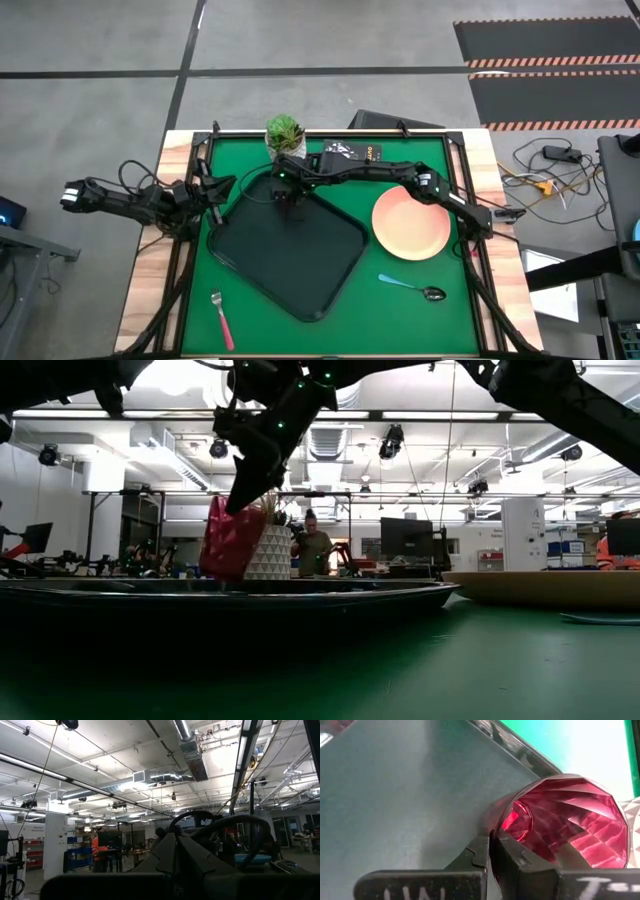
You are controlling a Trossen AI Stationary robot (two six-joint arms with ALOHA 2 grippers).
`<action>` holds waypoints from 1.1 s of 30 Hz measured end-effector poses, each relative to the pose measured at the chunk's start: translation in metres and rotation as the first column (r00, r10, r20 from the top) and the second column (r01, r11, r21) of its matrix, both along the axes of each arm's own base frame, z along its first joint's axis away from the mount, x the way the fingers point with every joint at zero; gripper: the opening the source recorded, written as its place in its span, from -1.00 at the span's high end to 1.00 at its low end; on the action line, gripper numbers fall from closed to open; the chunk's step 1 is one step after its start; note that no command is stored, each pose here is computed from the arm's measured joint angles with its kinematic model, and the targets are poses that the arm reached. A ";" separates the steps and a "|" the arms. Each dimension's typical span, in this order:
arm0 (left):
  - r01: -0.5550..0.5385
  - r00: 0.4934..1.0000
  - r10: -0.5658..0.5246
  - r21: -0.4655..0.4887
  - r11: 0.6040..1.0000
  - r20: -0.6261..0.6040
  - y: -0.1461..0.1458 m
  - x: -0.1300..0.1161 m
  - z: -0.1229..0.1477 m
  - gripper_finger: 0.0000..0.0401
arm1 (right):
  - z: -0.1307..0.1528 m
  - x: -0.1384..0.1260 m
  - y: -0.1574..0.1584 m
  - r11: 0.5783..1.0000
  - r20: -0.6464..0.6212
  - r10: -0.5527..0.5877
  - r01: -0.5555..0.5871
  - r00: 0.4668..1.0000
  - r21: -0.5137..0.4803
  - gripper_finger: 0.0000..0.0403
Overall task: Pick and place plate/cup/fork/spoon on tray
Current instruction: Put the red cup on the top left of the black tray
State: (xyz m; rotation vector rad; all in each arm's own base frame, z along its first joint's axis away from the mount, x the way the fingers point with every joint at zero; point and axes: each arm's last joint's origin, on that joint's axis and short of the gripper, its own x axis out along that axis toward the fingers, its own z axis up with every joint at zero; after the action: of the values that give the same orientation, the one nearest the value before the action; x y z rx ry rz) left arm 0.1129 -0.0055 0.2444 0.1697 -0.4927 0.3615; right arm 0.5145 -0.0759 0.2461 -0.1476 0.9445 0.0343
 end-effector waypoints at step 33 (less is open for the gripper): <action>0.000 1.000 0.000 0.000 1.000 0.001 0.000 0.000 0.000 1.00 | 0.005 0.005 0.001 1.000 0.094 -0.007 0.008 0.996 -0.008 0.41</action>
State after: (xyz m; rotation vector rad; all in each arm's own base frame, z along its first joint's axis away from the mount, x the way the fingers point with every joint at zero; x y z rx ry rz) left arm 0.1128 -0.0055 0.2446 0.1693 -0.4937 0.3617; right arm 0.5193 -0.0752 0.2507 -0.1522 0.8511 0.0158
